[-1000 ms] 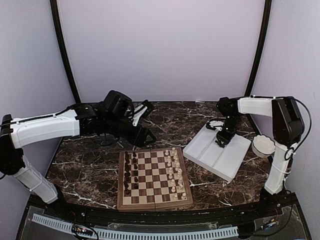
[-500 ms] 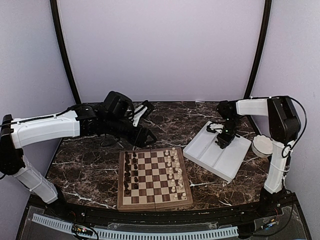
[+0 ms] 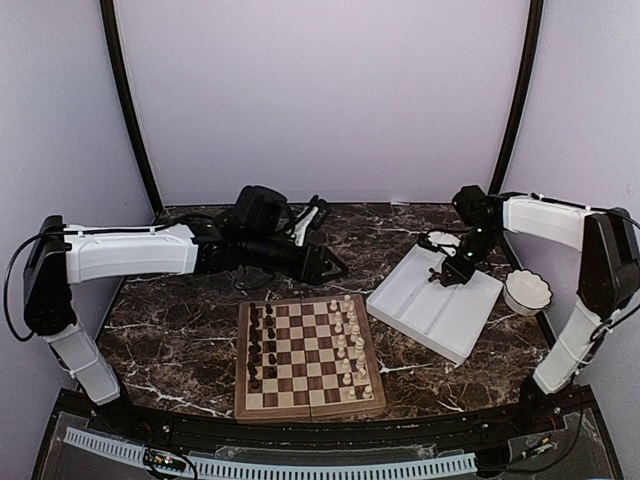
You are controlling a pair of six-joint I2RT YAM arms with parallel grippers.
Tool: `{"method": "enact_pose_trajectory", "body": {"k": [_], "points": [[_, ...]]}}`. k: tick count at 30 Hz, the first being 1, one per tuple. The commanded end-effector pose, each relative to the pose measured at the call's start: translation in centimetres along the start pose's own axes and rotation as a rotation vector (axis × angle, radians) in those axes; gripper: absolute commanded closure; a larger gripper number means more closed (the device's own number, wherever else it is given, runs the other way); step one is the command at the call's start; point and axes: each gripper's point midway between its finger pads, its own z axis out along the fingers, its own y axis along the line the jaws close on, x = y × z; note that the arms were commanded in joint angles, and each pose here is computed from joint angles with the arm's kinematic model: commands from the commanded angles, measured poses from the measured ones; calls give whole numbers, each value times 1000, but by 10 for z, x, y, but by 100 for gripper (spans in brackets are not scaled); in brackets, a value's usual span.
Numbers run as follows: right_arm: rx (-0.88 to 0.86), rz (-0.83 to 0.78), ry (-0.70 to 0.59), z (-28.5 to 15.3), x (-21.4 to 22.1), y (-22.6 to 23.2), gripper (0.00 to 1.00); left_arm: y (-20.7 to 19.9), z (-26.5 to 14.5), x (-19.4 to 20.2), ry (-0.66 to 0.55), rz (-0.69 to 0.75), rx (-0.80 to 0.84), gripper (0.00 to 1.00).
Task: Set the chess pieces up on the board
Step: Pick up the chess pile from the storage box, then pick up the pawn from the chess pile.
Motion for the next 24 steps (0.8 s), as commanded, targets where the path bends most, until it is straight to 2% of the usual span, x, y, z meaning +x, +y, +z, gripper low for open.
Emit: {"method": "enact_pose_trajectory", "body": {"k": [1,6,13,24], "points": [[-57,-95,-154,-25,-18,31,98,-29,17,-35,-94,-89,176,45],[-104,-189,-180,-34,-20,68,98,-45,54,-43,-87,-106,237,46],[-153,-239,-204,-39,-24,93,97,-54,103,-40,-45,-171,280,49],[-203,-270,-235,-48,-28,107,97,-49,132,-25,17,-233,312,53]]}}
